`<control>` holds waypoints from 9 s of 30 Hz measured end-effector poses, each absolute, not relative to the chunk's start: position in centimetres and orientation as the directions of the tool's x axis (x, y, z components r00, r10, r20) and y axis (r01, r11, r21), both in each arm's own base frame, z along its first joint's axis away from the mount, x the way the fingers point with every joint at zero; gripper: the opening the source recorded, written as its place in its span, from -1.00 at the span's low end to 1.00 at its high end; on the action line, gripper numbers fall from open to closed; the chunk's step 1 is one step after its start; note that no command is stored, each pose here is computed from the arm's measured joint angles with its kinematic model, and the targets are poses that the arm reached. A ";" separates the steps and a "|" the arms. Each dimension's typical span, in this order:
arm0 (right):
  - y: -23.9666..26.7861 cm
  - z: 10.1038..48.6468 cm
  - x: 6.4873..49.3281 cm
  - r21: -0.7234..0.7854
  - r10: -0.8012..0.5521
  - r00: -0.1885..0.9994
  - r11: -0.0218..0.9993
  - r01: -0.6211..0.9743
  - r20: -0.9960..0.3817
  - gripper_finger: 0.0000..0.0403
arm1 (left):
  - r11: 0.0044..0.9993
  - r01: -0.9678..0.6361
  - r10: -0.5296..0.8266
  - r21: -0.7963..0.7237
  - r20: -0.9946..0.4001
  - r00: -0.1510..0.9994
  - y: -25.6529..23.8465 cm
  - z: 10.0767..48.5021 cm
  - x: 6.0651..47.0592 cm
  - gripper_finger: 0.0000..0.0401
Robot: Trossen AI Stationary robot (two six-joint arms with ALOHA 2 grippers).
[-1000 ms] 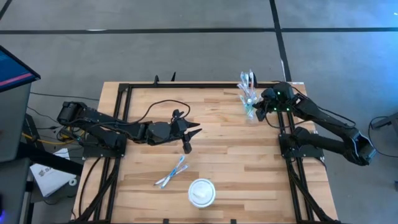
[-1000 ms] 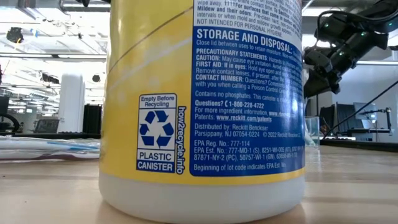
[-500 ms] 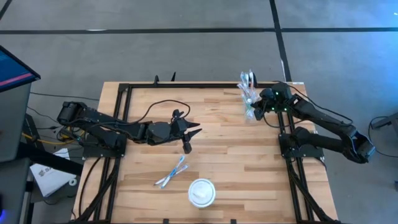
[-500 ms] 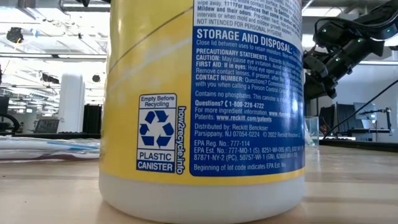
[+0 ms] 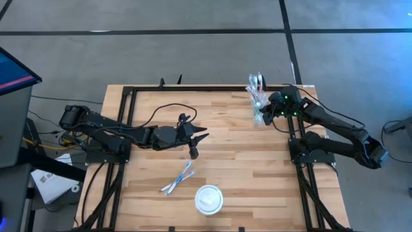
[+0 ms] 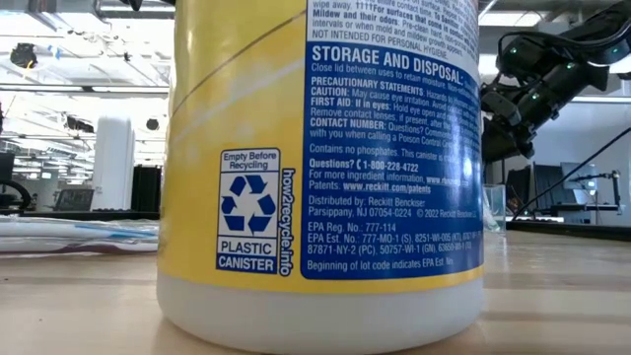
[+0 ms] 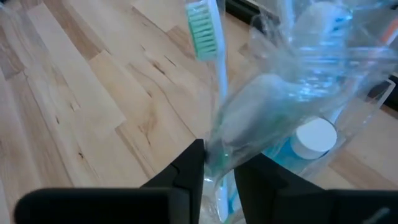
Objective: Pick & Place toothbrushing station
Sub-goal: Put the green toothbrush into the transparent organizer, then put the blue toothbrush into the transparent organizer
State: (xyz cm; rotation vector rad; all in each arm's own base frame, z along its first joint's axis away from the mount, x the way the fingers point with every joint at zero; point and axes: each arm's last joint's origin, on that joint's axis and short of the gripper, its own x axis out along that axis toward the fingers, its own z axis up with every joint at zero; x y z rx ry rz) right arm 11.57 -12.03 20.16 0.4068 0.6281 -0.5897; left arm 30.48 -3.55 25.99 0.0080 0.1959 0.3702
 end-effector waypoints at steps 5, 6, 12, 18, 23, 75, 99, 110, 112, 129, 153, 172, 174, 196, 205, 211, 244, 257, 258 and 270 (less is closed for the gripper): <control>-12.1 20.4 11.6 0.175 -0.390 0.660 0.763 0.622 -0.643 -0.52 | 0.933 -0.358 0.359 0.043 -0.189 0.914 -3.6 26.0 30.5 -0.52; -12.1 20.6 11.7 0.174 -0.393 0.662 0.764 0.621 -0.638 -0.50 | 0.933 -0.358 0.359 0.043 -0.189 0.914 -3.6 26.0 30.5 -0.52; -12.3 22.0 11.9 0.170 -0.405 0.673 0.768 0.618 -0.619 -0.37 | 0.933 -0.358 0.360 0.043 -0.189 0.914 -3.5 26.0 30.5 -0.52; -12.5 23.4 12.0 0.166 -0.416 0.683 0.771 0.615 -0.600 -0.32 | 0.932 -0.359 0.360 0.044 -0.189 0.914 -3.5 26.0 30.5 -0.52; -12.6 24.9 12.1 0.159 -0.426 0.693 0.776 0.611 -0.582 -0.34 | 0.931 -0.362 0.364 0.044 -0.188 0.912 -3.5 26.0 30.5 -0.52; -12.2 29.1 11.5 0.040 -0.516 0.672 0.778 0.628 -0.531 -0.30 | 0.938 -0.343 0.346 0.049 -0.192 0.919 -4.1 26.0 30.4 -0.52; -7.1 30.0 13.7 0.110 -0.286 0.832 0.919 0.379 -0.475 -0.36 | 0.900 -0.387 0.180 -0.201 -0.636 0.750 -8.6 22.1 26.3 -0.52; -6.7 30.0 13.9 0.105 -0.287 0.831 0.920 0.378 -0.477 -0.41 | 0.783 -0.520 0.091 -0.342 -0.765 0.638 -10.0 17.9 23.4 -0.52; -6.7 30.0 13.9 0.105 -0.287 0.831 0.920 0.378 -0.477 -0.41 | 0.763 -0.546 0.091 -0.347 -0.778 0.621 -9.9 17.1 22.9 -0.52; -6.7 30.0 13.9 0.105 -0.287 0.831 0.920 0.378 -0.476 -0.41 | 0.663 -0.542 -0.007 -0.515 -0.729 0.685 -10.0 14.8 21.9 -0.52; -6.8 30.0 13.8 0.084 -0.327 0.812 0.906 0.415 -0.483 -0.41 | 0.655 -0.551 -0.042 -0.517 -0.753 0.657 -10.7 12.3 23.2 -0.52; -6.8 30.0 13.9 0.084 -0.326 0.811 0.906 0.415 -0.485 -0.41 | 0.656 -0.560 -0.017 -0.506 -0.752 0.659 -10.8 11.8 23.4 -1.00; -6.8 30.0 13.9 0.084 -0.326 0.811 0.906 0.415 -0.485 -0.41 | 0.657 -0.561 -0.009 -0.504 -0.749 0.663 -10.8 11.8 23.4 -1.00; -6.8 30.0 13.9 0.084 -0.326 0.811 0.906 0.415 -0.485 -0.41 | 0.746 -0.506 0.238 -0.433 -0.537 0.810 -8.7 16.3 23.5 -1.00; -6.8 30.0 13.9 0.084 -0.326 0.812 0.906 0.414 -0.485 -0.41 | 0.795 -0.455 0.292 -0.402 -0.403 0.867 -6.8 17.8 25.1 -1.00; -6.8 30.0 13.9 0.085 -0.324 0.813 0.907 0.413 -0.484 -0.41 | 0.818 -0.430 0.339 -0.383 -0.284 0.897 -5.2 19.2 26.1 -1.00; -6.9 31.4 18.4 0.111 -0.031 0.975 0.992 0.056 -0.220 -0.41 | 0.928 -0.270 0.327 -0.259 0.213 0.921 -0.2 25.9 30.5 -1.00; -6.0 32.3 19.2 0.066 0.022 0.991 0.998 -0.013 -0.130 -0.41 | 0.955 -0.211 0.261 -0.211 0.251 0.932 1.3 26.7 36.6 -1.00; -6.0 32.3 19.2 0.066 0.022 0.991 0.998 -0.013 -0.129 -0.41 | 0.956 -0.206 0.257 -0.210 0.254 0.933 1.3 26.7 37.0 -1.00; -5.9 32.6 19.3 0.061 0.063 0.993 0.996 -0.057 -0.096 -0.41 | 0.963 -0.198 0.240 -0.182 0.257 0.936 1.2 26.3 39.5 -1.00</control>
